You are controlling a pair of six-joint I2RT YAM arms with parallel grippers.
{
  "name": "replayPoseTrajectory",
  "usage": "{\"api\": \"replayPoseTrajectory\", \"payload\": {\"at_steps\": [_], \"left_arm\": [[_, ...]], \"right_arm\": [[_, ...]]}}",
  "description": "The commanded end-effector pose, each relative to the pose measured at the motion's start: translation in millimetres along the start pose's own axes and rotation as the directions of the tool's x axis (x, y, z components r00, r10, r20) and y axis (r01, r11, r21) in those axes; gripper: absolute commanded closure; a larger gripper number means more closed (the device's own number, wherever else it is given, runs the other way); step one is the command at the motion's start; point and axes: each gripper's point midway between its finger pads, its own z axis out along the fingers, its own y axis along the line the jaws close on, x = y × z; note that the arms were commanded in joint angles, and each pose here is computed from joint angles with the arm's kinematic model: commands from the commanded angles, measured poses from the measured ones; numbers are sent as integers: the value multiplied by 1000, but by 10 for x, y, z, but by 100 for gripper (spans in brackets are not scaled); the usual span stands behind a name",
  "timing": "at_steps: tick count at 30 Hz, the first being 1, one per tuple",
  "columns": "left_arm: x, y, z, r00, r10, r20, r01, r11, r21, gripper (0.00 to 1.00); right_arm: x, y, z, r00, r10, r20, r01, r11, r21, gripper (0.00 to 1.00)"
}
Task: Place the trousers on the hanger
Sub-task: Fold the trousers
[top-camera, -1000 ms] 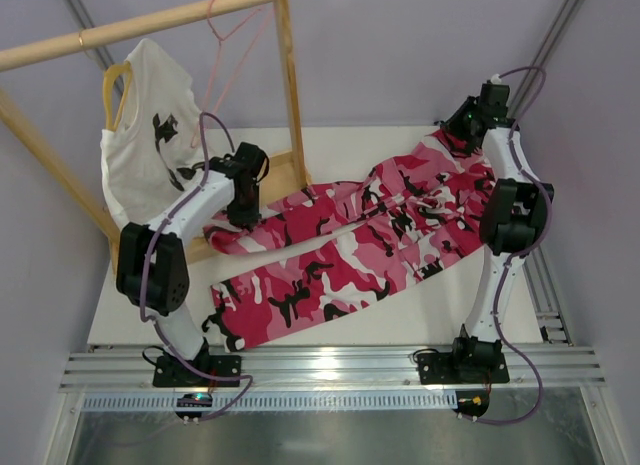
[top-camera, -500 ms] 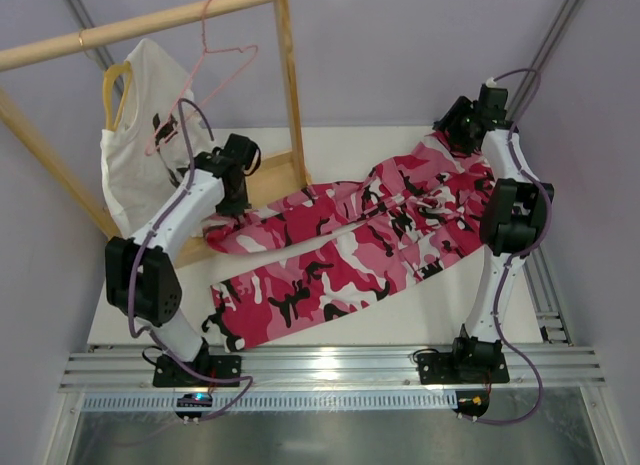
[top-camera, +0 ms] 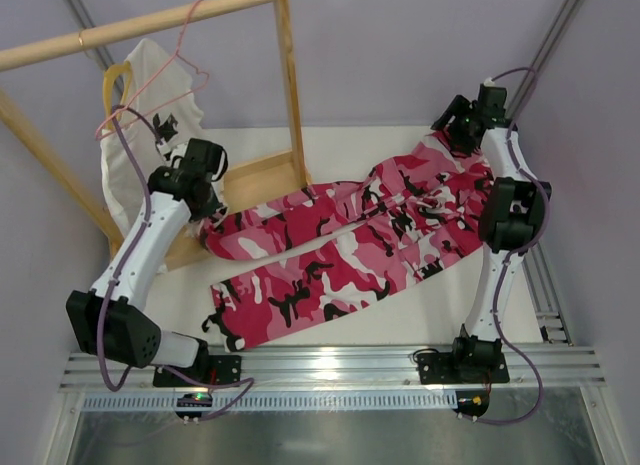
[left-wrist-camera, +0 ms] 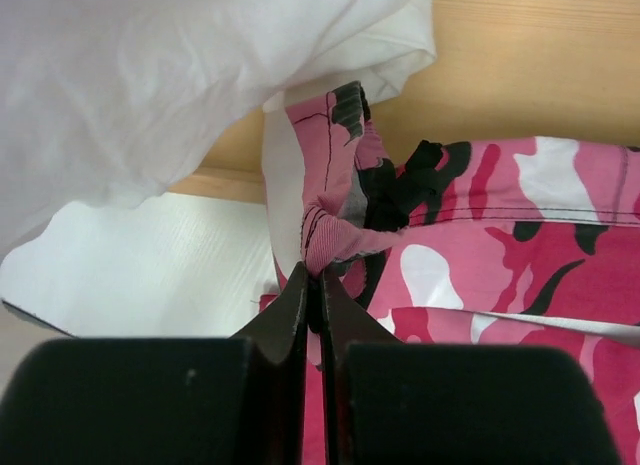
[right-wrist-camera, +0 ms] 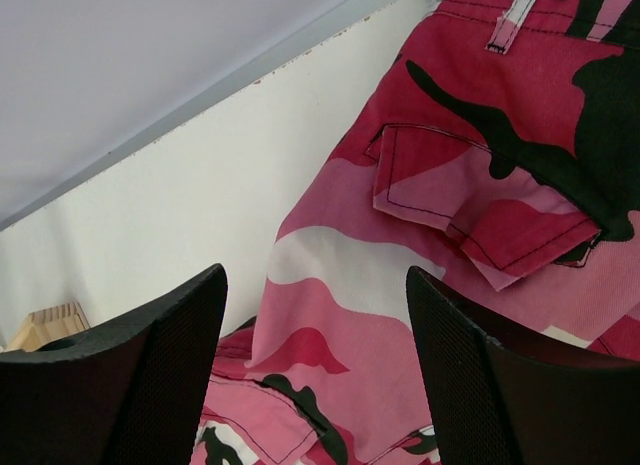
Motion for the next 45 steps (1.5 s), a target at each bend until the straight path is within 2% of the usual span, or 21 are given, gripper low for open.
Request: {"api": "replayPoseTrajectory", "payload": {"at_steps": [1,7,14,19,21,23,27,30,31,32,34,35,38,40,41,42,43,44,45], "left_arm": [[48,246,18,998,-62,24,64,994,-88,100],[-51,376,-90,986,-148,77,152,987,-50,100],[-54,327,-222,980,-183,76,181,983,24,100],[-53,421,-353,966,-230,115,226,973,48,100],[-105,397,-433,958,-251,140,240,966,95,100],[-182,315,-568,937,-300,180,262,943,205,100],[-236,185,-752,921,-336,199,255,904,343,99],[-225,169,-826,924,-326,202,233,896,377,100],[-224,177,-833,923,-326,206,233,896,378,100],[-198,194,-823,924,-324,204,233,899,372,99],[-172,242,-785,923,-324,207,241,907,345,99],[-139,279,-758,925,-323,200,249,913,322,100],[-69,336,-632,935,-307,178,258,933,252,100],[-10,376,-561,941,-298,159,263,942,207,100],[4,390,-553,942,-296,156,263,944,198,100],[25,407,-533,943,-296,153,267,946,185,100],[25,433,-532,941,-297,160,269,947,176,100],[26,448,-533,941,-297,164,270,948,171,100],[32,460,-531,941,-296,165,270,949,165,100]], "right_arm": [[-8,25,45,1000,-24,-9,24,999,-21,25],[15,93,88,999,-31,-16,30,997,-67,25],[40,-14,207,1000,-18,-25,18,1000,12,23],[46,-19,274,1000,-21,-16,21,1000,14,23],[65,-16,367,1000,-24,-6,24,1000,3,23],[72,-16,465,1000,-18,2,18,1000,-21,24],[-12,6,524,999,-35,20,35,999,-22,27],[-55,9,536,998,-36,43,37,999,-24,44],[-56,9,541,998,-36,43,37,999,-24,54],[-56,3,556,998,-41,44,42,999,-24,75],[-91,12,536,997,-50,54,51,998,-21,93],[-151,55,474,996,-65,69,67,997,-28,96],[-232,105,348,991,-91,96,94,995,-33,96],[-404,195,112,984,-111,141,116,993,-24,96],[-290,92,92,988,-106,113,107,994,-7,96],[-423,175,-155,983,-100,157,102,995,-4,96],[-438,144,-222,980,-85,182,86,996,3,96],[-162,-101,-224,990,-53,133,48,998,45,96],[-225,-84,-430,985,-36,170,29,999,43,96]]}}
